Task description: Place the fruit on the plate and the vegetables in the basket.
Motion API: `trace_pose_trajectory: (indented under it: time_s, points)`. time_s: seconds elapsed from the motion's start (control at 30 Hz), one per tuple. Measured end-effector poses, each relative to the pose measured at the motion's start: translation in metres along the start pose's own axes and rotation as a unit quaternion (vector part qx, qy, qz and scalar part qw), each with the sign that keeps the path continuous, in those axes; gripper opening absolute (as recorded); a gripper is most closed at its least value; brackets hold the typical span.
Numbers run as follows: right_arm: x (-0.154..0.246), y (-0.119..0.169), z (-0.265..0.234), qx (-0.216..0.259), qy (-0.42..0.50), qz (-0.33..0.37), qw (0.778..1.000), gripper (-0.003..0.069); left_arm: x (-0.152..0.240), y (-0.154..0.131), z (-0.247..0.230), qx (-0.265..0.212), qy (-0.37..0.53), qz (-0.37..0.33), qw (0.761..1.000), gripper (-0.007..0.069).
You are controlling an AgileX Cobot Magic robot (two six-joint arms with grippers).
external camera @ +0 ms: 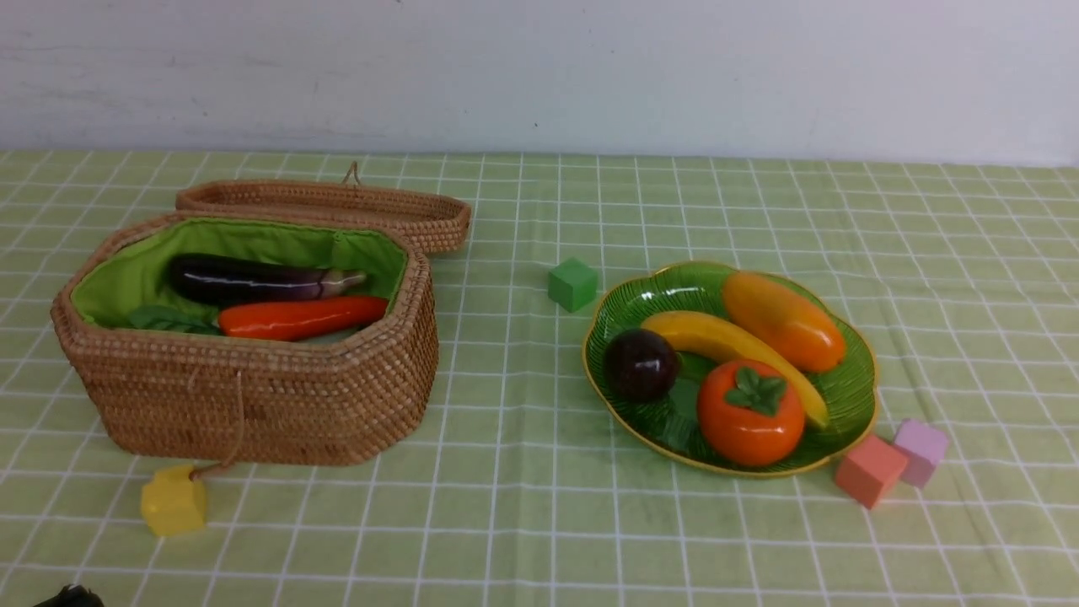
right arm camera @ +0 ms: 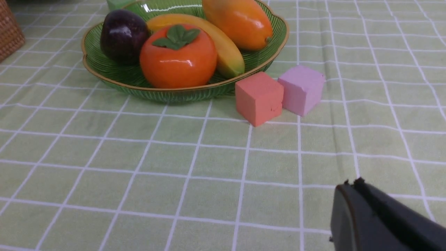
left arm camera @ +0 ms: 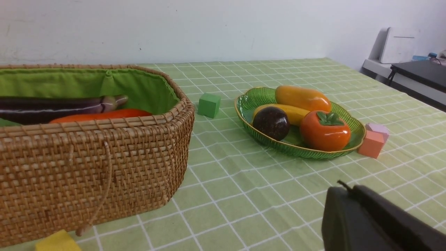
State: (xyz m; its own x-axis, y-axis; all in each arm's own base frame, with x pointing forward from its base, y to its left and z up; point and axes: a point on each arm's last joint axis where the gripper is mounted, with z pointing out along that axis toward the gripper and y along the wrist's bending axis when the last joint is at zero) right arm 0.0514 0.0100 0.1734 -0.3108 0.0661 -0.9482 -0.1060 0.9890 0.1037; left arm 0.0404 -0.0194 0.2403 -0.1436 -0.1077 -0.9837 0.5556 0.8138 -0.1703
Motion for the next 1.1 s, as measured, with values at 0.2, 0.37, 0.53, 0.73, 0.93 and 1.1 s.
trace_pose_trajectory:
  time_s: [0.2, 0.37, 0.53, 0.73, 0.93, 1.1]
  points:
    - [0.0, 0.0, 0.0, 0.0, 0.0, 0.0, 1.0, -0.0017, 0.0, 0.0, 0.0, 0.0, 0.0, 0.0, 1.0, -0.0003]
    - [0.0, 0.0, 0.0, 0.0, 0.0, 0.0, 1.0, -0.0011, 0.0, 0.0, 0.0, 0.0, 0.0, 0.0, 1.0, -0.0002]
    - [0.0, 0.0, 0.0, 0.0, 0.0, 0.0, 1.0, -0.0008, 0.0, 0.0, 0.0, 0.0, 0.0, 0.0, 1.0, 0.0]
    - [0.0, 0.0, 0.0, 0.0, 0.0, 0.0, 1.0, -0.0002, 0.0, 0.001, 0.0, -0.02, -0.006, 0.015, 1.0, -0.0001]
    - [0.0, 0.0, 0.0, 0.0, 0.0, 0.0, 1.0, 0.0002, 0.001, 0.008, -0.001, -0.134, -0.03, 0.022, 0.99, -0.0013]
    - [0.0, 0.0, 0.0, 0.0, 0.0, 0.0, 1.0, 0.0003, 0.022, 0.018, 0.004, -0.217, -0.028, -0.014, 0.976, -0.0013]
